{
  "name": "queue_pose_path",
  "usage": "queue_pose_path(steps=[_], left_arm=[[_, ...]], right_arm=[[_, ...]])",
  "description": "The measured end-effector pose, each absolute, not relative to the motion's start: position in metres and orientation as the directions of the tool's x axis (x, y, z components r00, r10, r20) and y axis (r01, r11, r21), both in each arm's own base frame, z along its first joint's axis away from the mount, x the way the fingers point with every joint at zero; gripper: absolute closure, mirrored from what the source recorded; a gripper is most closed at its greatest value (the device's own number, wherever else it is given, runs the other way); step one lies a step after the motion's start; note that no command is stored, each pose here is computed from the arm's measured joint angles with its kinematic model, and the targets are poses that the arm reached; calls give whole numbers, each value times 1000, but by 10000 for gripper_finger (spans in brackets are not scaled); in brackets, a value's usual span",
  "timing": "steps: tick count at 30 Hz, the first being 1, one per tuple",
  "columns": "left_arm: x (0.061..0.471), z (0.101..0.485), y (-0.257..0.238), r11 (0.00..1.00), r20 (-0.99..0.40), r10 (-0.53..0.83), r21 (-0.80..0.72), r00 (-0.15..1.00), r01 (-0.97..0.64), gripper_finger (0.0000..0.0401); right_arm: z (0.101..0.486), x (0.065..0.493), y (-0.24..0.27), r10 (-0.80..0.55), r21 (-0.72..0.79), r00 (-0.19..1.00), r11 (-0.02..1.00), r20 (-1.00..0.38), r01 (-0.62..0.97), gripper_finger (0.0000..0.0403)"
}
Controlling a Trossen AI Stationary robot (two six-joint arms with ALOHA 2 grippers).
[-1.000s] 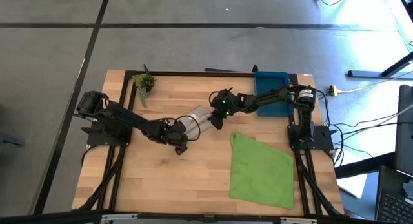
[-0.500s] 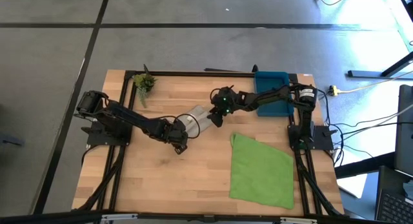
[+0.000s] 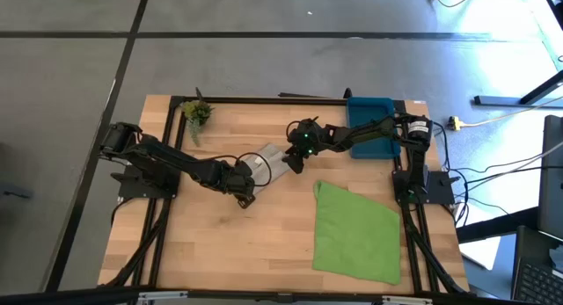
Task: Roll microfiber towels into tight, uniform cylinder then place into a basket
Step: Roll the gray towel
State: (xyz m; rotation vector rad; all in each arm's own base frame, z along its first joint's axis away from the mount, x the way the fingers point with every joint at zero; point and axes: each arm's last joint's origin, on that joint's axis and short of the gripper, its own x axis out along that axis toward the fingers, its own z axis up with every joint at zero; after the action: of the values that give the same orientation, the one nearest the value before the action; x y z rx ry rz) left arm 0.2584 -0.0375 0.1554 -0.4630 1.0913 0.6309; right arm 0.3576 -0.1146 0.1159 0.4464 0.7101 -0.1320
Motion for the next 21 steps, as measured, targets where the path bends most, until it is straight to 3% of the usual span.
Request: queue_pose_path(steps=[11, 21], left_arm=[[248, 175, -35, 743, -897, 270, -36, 349, -669, 303], [249, 187, -34, 811, -805, 408, 103, 431, -576, 303]], right_arm=[[116, 358, -114, 34, 349, 753, 899, -657, 263, 199], [116, 357, -114, 35, 349, 753, 899, -657, 263, 199]])
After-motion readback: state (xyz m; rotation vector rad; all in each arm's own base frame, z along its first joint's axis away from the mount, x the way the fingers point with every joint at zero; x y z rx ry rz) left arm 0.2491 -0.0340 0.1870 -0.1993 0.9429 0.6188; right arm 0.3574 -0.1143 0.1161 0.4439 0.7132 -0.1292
